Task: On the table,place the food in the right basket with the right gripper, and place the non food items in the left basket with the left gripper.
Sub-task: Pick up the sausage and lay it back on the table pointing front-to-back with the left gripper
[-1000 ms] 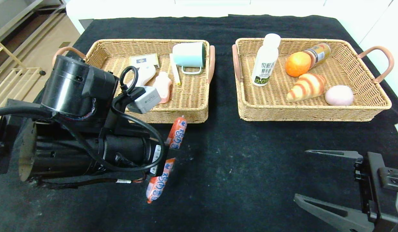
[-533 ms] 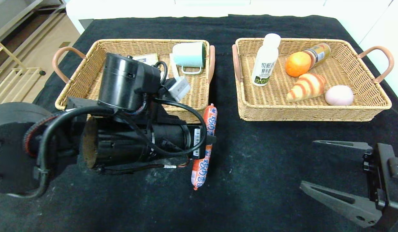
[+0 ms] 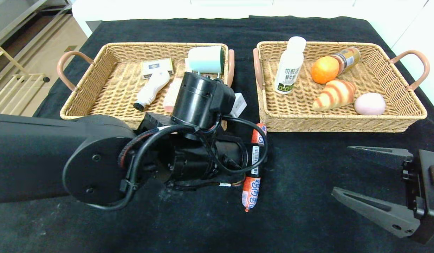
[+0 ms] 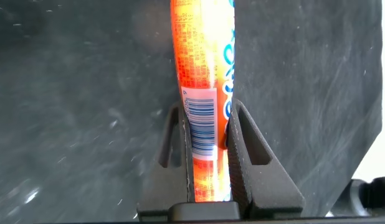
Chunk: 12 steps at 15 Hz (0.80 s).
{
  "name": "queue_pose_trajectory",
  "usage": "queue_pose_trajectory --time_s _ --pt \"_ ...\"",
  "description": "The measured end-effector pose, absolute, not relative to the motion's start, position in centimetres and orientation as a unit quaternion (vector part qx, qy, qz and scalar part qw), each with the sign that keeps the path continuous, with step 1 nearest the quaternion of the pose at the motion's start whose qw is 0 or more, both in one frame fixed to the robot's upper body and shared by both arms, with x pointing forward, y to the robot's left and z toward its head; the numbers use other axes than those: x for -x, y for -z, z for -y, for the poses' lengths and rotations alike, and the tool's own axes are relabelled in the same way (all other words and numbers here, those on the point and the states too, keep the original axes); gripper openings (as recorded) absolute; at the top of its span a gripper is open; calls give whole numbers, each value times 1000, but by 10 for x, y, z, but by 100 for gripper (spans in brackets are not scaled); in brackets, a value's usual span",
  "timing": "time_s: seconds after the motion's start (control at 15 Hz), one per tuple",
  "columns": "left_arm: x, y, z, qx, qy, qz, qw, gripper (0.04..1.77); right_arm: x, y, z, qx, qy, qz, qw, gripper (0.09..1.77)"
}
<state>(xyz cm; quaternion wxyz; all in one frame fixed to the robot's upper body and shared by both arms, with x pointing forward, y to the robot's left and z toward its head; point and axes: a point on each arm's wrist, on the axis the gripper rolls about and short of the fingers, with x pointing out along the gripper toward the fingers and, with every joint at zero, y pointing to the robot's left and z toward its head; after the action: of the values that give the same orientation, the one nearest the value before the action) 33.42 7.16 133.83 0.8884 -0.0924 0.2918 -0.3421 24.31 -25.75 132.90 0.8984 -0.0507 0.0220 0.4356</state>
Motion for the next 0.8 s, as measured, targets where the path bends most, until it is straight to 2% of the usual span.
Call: queue_pose_trajectory --time_s 0.4,0.8 --pt "-344 -1328 -44 105 323 -298 892 40 -244 -1327 257 51 -436 -27 898 171" --pt "-352 -1313 -35 95 311 -313 893 40 -246 -1323 255 51 -439 -37 896 171"
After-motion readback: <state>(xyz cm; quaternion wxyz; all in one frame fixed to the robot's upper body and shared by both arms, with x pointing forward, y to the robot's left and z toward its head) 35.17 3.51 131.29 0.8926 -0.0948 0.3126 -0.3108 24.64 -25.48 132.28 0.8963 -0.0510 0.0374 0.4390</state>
